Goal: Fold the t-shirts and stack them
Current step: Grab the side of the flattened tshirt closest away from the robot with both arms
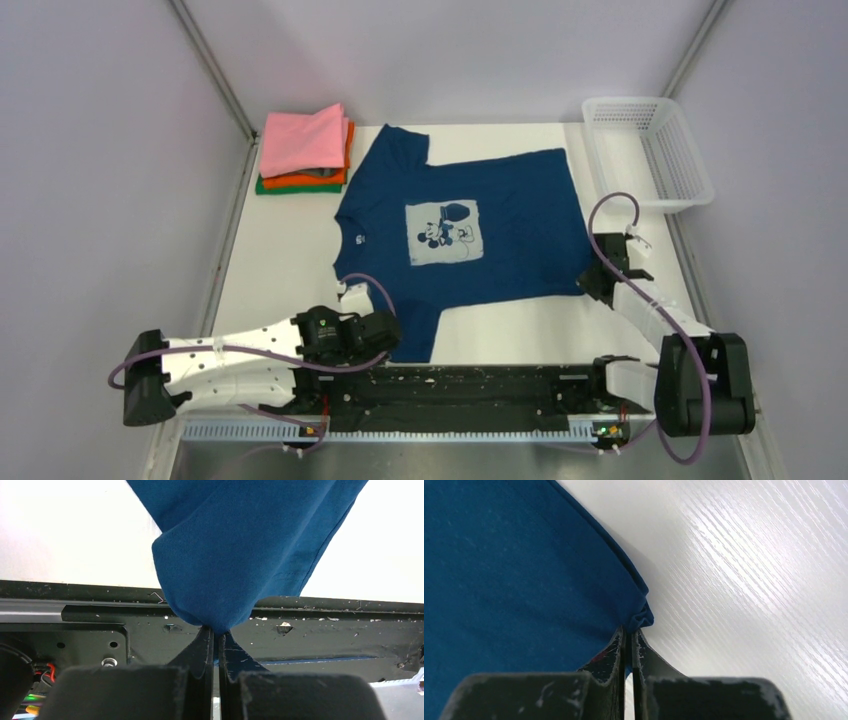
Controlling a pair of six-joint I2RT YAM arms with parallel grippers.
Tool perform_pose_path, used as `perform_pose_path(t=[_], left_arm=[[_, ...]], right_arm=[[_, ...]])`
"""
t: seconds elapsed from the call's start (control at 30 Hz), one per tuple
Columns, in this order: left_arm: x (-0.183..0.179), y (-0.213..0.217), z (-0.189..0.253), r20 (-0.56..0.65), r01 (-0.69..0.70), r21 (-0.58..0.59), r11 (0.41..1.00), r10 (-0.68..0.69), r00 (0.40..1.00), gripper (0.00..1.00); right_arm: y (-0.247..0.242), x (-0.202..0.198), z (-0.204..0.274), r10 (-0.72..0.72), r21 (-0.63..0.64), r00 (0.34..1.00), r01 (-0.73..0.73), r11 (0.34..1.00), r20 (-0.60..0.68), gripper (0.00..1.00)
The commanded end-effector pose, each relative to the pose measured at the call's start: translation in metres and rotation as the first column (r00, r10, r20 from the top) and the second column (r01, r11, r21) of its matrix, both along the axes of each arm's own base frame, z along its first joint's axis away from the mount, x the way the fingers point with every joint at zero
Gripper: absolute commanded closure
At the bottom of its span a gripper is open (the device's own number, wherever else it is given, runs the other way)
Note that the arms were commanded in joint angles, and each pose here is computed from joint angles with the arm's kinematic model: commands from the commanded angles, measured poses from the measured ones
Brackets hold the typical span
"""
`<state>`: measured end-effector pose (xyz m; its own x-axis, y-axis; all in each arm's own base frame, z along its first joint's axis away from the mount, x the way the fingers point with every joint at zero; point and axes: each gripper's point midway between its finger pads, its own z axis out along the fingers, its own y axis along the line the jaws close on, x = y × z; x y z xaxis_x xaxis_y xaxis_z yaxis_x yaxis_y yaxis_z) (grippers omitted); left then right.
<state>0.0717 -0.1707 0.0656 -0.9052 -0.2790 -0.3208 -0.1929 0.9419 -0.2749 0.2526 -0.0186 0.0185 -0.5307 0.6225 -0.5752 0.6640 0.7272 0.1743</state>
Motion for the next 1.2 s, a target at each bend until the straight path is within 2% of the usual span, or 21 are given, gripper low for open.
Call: perform_pose_path(t=[0.0,0.1,0.23,0.37,0.5,0.6,0.73,0.9,1.03,1.17], left_arm=[[-0.005,0.0,0.012,-0.019,0.01,-0.024,1.0,-0.011,1.0,1.0],[-0.017,0.002,0.018,-0.072,0.025,-0.049,0.998,-0.029,0.997,1.0],[-0.029,0.002,0.02,-0.121,0.033,-0.096,0.995,-0.045,0.992,1.0],[-0.022,-0.009,0.032,-0.061,0.069,-0.156,0.985,-0.079,0.995,1.0],[-0.005,-0.025,0.05,0.029,0.132,-0.191,0.973,-0.129,0.991,1.0],[0.016,-0.043,0.055,0.085,0.197,-0.228,0.953,-0.182,0.98,1.0],[0.069,-0.062,0.064,0.144,0.243,-0.281,0.929,-0.209,0.967,1.0],[0.133,-0.063,0.087,0.247,0.203,-0.178,0.963,-0.156,0.956,1.0],[0.165,-0.057,0.097,0.274,0.145,-0.177,0.973,-0.093,0.957,1.0],[0.198,-0.041,0.115,0.332,0.071,-0.163,0.984,-0.013,0.943,1.0]], right_arm=[[-0.002,-0.027,-0.004,-0.014,0.005,0.997,0.014,1.0,-0.074,1.0],[-0.003,-0.044,0.006,-0.04,0.008,0.996,0.041,0.999,-0.084,1.0],[0.007,-0.063,0.01,-0.067,0.082,0.996,0.072,0.994,-0.056,1.0],[0.023,-0.068,0.011,-0.045,0.167,0.998,0.052,0.985,-0.042,1.0],[0.02,-0.059,0.018,-0.036,0.145,0.999,0.039,0.989,-0.024,1.0],[0.022,-0.05,0.024,0.024,0.131,0.999,-0.02,0.991,-0.031,1.0],[0.023,-0.04,0.026,0.098,0.105,0.994,-0.092,0.99,-0.055,1.0],[0.018,-0.013,0.047,0.213,0.028,0.975,-0.212,0.977,-0.063,1.0],[0.009,0.016,0.072,0.257,-0.052,0.964,-0.261,0.964,-0.064,1.0],[0.012,0.035,0.088,0.29,-0.055,0.956,-0.292,0.955,-0.037,1.0]])
